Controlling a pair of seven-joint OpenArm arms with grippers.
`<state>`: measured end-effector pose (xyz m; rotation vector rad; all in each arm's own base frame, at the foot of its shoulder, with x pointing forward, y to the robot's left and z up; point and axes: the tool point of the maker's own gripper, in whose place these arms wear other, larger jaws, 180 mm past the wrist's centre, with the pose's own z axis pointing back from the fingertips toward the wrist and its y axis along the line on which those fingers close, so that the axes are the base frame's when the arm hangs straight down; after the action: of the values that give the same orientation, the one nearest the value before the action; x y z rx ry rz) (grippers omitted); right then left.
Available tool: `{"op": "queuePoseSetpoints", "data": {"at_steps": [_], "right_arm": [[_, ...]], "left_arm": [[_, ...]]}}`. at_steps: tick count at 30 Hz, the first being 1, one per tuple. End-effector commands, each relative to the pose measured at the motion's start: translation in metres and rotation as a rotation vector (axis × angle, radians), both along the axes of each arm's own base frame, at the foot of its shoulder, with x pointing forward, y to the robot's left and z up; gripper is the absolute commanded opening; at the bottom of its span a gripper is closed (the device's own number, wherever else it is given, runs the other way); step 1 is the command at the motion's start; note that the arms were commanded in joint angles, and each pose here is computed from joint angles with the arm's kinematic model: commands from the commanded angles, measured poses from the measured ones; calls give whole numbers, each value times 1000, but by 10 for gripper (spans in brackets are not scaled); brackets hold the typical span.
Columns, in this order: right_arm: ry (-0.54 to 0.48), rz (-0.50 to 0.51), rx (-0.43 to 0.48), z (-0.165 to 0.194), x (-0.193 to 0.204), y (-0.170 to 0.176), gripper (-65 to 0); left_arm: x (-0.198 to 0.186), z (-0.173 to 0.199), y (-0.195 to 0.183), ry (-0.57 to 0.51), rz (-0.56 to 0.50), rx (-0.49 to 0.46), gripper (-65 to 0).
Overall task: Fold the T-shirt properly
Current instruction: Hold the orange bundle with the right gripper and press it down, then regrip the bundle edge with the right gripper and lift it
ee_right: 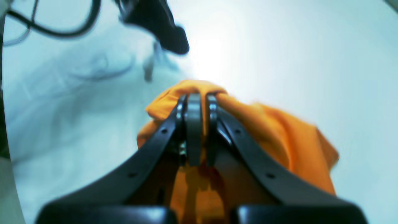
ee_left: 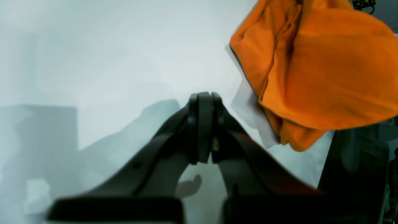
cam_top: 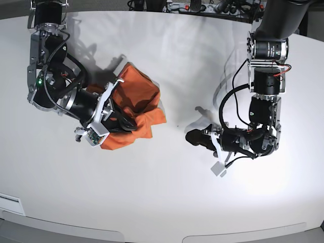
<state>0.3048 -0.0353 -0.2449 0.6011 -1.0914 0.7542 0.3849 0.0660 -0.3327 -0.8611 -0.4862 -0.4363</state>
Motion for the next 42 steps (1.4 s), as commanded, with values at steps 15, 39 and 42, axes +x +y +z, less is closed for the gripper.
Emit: {"op": "queuePoseSetpoints", "data": {"at_steps": [15, 39, 42], "right_arm": [[-155, 85, -30, 23, 31, 57, -650], [-79, 103, -37, 46, 98, 71, -262], [-93, 213, 11, 85, 69, 72, -275]], "left_arm": [[-9, -5, -2, 14, 0, -24, -650], [-12, 53, -1, -149, -44, -193, -650], [-12, 53, -1, -156, -50, -193, -650]]}}
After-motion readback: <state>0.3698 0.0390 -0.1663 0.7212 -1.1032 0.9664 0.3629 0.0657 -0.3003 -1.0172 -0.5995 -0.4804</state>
